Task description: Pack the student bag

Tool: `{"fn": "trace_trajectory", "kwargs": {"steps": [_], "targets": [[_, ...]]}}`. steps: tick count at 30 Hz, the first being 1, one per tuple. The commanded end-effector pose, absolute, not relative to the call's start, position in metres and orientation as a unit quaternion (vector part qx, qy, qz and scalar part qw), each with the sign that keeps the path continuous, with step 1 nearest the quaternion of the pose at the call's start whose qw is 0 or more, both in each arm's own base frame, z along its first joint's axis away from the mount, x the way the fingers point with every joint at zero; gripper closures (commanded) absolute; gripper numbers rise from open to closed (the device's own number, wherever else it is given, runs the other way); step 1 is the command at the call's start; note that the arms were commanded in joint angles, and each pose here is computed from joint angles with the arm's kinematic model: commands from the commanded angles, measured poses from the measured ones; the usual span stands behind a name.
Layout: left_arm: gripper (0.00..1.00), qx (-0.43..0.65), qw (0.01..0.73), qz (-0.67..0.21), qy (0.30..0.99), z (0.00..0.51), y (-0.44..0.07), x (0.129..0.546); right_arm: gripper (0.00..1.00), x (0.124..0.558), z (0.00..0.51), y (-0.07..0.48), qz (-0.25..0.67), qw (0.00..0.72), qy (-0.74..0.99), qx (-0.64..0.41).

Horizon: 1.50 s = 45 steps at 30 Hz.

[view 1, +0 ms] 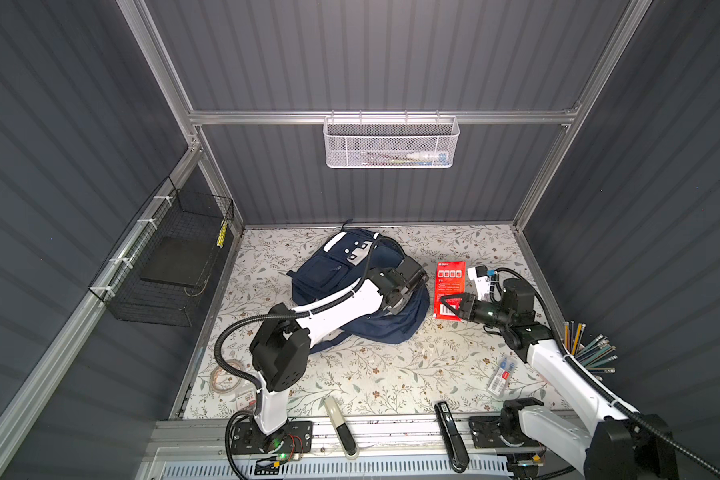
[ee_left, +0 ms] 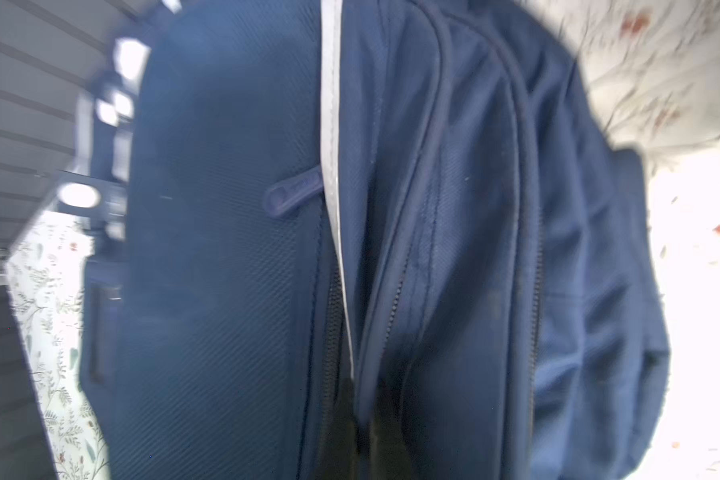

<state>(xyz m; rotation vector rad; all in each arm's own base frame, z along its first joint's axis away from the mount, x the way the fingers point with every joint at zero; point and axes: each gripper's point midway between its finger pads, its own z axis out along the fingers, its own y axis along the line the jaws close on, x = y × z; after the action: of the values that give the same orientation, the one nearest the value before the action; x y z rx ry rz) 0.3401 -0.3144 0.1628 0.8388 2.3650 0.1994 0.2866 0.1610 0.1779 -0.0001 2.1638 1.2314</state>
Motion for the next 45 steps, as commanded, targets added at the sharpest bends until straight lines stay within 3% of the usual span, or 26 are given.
{"fn": "trace_trajectory", "kwargs": {"steps": [1, 5, 14, 19, 23, 32, 34, 38, 45], "targets": [[1.00, 0.237, 0.378, 0.017, 0.895, 0.245, -0.286, 0.354, 0.97, 0.291, 0.175, 0.178, 0.467, 0.318, 0.825, -0.011], [1.00, 0.170, 0.394, -0.084, 0.899, 0.279, -0.258, 0.364, 0.98, 0.300, 0.159, 0.206, 0.477, 0.290, 0.830, 0.006], [1.00, 0.160, 0.390, -0.107, 0.901, 0.280, -0.260, 0.368, 0.98, 0.349, 0.169, 0.307, 0.564, 0.250, 0.787, -0.018], [1.00, 0.152, 0.392, -0.134, 0.898, 0.284, -0.266, 0.367, 0.99, 0.392, 0.112, 0.322, 0.524, 0.176, 0.827, 0.104], [1.00, 0.149, 0.374, -0.181, 0.897, 0.273, -0.283, 0.363, 0.97, 0.408, 0.087, 0.339, 0.510, 0.167, 0.833, 0.134], [1.00, 0.133, 0.335, -0.233, 0.903, 0.236, -0.304, 0.361, 0.93, 0.421, 0.088, 0.382, 0.515, 0.156, 0.837, 0.101], [1.00, 0.129, 0.324, -0.234, 0.908, 0.228, -0.305, 0.360, 0.86, 0.423, 0.086, 0.384, 0.512, 0.154, 0.839, 0.102], [1.00, 0.112, 0.315, -0.213, 0.918, 0.207, -0.296, 0.361, 0.54, 0.416, 0.086, 0.363, 0.512, 0.156, 0.836, 0.120], [1.00, 0.107, 0.280, -0.231, 0.926, 0.171, -0.305, 0.357, 0.40, 0.387, 0.104, 0.304, 0.440, 0.181, 0.874, 0.099]]}}
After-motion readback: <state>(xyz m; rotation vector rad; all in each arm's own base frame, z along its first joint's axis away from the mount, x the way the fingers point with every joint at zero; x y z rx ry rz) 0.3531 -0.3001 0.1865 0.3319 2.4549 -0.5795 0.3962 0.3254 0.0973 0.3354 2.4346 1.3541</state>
